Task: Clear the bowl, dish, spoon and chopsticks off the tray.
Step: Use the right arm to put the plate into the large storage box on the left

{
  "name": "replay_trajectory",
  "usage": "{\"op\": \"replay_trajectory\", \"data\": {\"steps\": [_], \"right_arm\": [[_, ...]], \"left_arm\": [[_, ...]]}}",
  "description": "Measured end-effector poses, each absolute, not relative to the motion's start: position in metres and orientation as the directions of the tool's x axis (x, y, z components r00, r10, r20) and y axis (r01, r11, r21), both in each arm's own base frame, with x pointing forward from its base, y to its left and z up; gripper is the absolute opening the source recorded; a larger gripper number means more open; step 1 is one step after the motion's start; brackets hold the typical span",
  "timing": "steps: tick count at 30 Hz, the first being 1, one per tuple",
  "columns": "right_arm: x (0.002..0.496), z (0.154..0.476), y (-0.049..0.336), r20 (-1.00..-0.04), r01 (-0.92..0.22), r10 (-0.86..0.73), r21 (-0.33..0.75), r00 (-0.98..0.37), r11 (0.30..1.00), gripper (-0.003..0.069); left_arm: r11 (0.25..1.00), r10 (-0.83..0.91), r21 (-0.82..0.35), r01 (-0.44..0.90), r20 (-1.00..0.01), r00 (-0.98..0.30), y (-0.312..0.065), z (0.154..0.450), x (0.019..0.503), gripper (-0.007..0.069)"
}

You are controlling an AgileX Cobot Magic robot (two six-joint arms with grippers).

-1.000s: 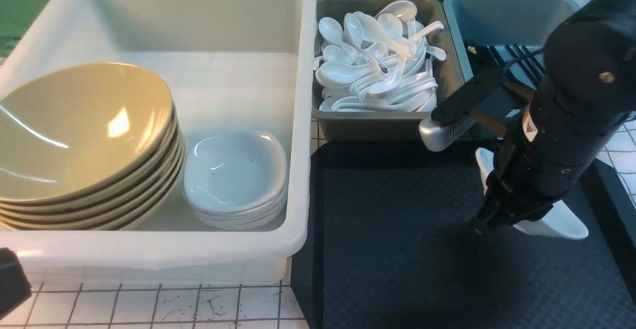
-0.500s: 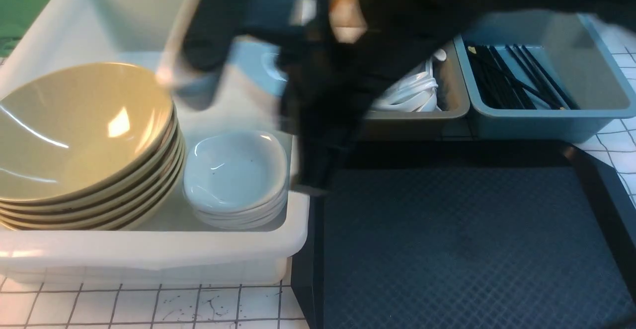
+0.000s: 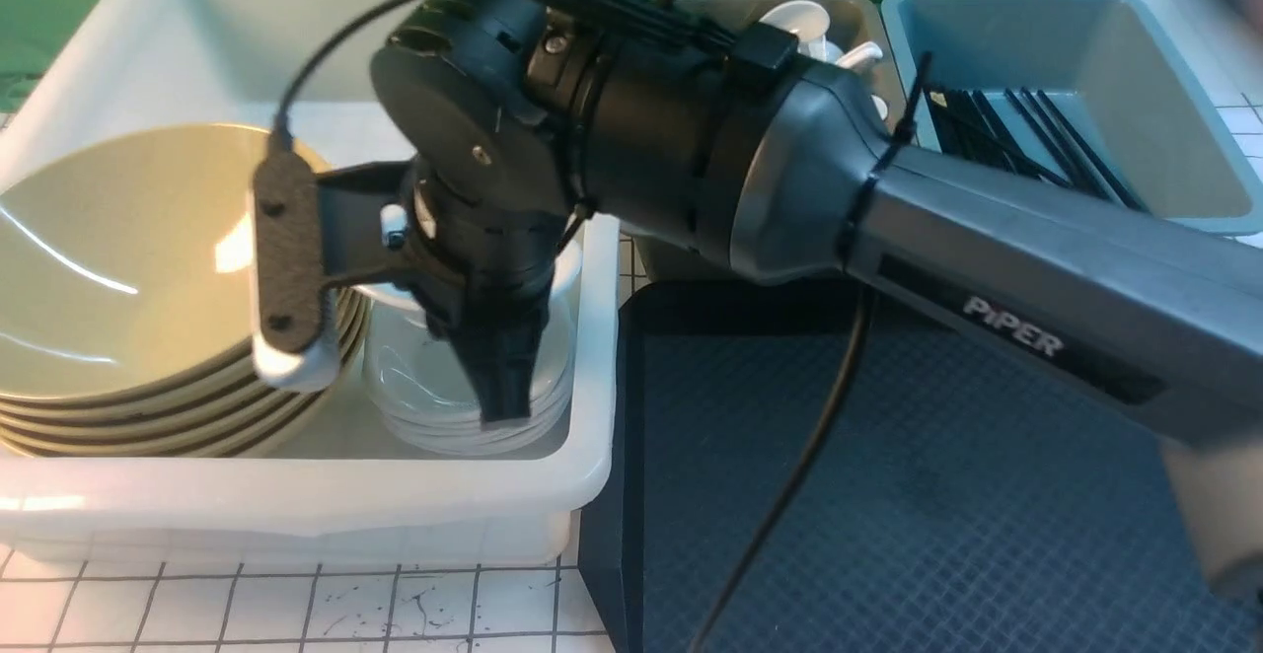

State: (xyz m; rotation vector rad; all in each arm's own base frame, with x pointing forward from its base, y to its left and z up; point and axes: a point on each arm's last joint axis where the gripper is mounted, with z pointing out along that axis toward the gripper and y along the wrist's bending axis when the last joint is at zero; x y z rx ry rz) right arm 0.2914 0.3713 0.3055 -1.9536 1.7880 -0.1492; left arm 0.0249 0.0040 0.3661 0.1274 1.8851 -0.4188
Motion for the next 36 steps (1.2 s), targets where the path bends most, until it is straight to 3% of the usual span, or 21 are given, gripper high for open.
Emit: {"op": "replay_trajectory", "data": {"steps": [8, 15, 18, 26, 29, 32, 35, 36], "right_arm": [[0.303, 0.297, 0.37, -0.246, -0.91, -0.96, -0.413, 0.134, -0.021, 0.0053], [0.309, 0.27, 0.376, -0.165, -0.907, -0.962, -0.397, 0.217, -0.137, 0.0053], [0.31, 0.267, 0.377, -0.157, -0.903, -0.96, -0.401, 0.232, -0.153, 0.0053], [0.313, 0.261, 0.379, -0.165, -0.907, -0.964, -0.402, 0.209, -0.128, 0.0066], [0.314, 0.258, 0.379, -0.172, -0.914, -0.969, -0.395, 0.178, -0.097, 0.0111], [0.314, 0.257, 0.379, -0.176, -0.918, -0.972, -0.39, 0.154, -0.075, 0.0206], [0.313, 0.257, 0.377, -0.16, -0.924, -0.978, -0.376, 0.133, -0.064, 0.033], [0.313, 0.259, 0.376, -0.159, -0.929, -0.981, -0.368, 0.115, -0.049, 0.0407]], "left_arm": [[0.93, -0.116, -0.227, 0.29, -0.928, -0.354, 0.004, 0.366, 0.025, -0.0001], [0.93, -0.116, -0.227, 0.29, -0.928, -0.353, 0.004, 0.366, 0.025, -0.0001], [0.93, -0.116, -0.227, 0.29, -0.928, -0.353, 0.004, 0.366, 0.025, -0.0001], [0.927, -0.12, -0.233, 0.294, -0.927, -0.357, 0.003, 0.366, 0.025, -0.0001], [0.919, -0.13, -0.249, 0.305, -0.923, -0.363, 0.002, 0.366, 0.024, -0.0001], [0.914, -0.127, -0.252, 0.319, -0.923, -0.363, 0.0, 0.366, 0.023, -0.0001], [0.909, -0.118, -0.247, 0.335, -0.925, -0.362, -0.001, 0.366, 0.023, -0.0001], [0.904, -0.122, -0.253, 0.344, -0.925, -0.36, -0.002, 0.367, 0.023, -0.0001]]}}
